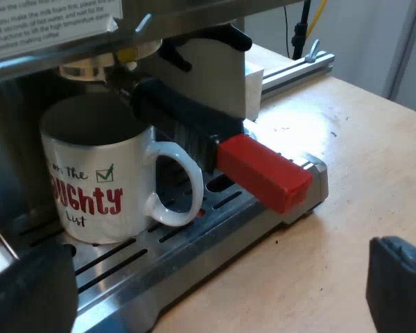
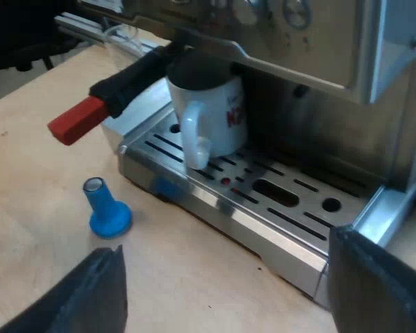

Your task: Remove mug from coffee machine

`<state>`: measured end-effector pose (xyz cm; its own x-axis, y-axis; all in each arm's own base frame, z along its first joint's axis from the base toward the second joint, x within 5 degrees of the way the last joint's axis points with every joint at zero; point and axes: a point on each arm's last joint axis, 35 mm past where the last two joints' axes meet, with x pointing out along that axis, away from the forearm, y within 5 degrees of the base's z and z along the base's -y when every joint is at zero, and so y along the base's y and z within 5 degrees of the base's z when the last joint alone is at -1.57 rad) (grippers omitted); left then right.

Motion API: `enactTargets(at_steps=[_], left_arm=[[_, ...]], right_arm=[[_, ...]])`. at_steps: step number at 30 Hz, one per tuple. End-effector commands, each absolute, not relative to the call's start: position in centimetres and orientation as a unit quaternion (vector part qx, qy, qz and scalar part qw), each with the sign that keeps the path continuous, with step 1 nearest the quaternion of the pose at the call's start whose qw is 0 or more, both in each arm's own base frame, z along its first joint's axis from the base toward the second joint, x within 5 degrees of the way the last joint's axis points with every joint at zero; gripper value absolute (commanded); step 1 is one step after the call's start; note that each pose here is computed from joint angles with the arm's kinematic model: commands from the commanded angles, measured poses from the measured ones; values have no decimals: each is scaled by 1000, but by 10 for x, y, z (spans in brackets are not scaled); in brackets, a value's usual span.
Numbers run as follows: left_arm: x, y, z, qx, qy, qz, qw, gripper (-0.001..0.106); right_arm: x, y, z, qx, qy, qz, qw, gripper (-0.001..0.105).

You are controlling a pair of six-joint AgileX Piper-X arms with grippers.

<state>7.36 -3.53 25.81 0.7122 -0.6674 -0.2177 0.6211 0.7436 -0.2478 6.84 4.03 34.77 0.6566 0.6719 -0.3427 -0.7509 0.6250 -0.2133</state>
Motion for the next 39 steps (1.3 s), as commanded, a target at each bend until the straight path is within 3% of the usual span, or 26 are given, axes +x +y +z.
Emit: enactTargets(at_steps=[1, 20, 32, 39], left_arm=[[75, -36, 257, -75, 135, -357, 921, 86], [78, -37, 235, -79, 167, -354, 917, 86], [78, -37, 235, -79, 167, -354, 917, 86], [78, -37, 235, -79, 167, -354, 917, 86]], right_arm=[[74, 45, 347, -179, 98, 413, 888, 63], [87, 74, 292, -180, 92, 513, 834, 63], [95, 83, 270, -189, 50, 493, 848, 63], [108, 104, 256, -211, 55, 470, 855, 63]])
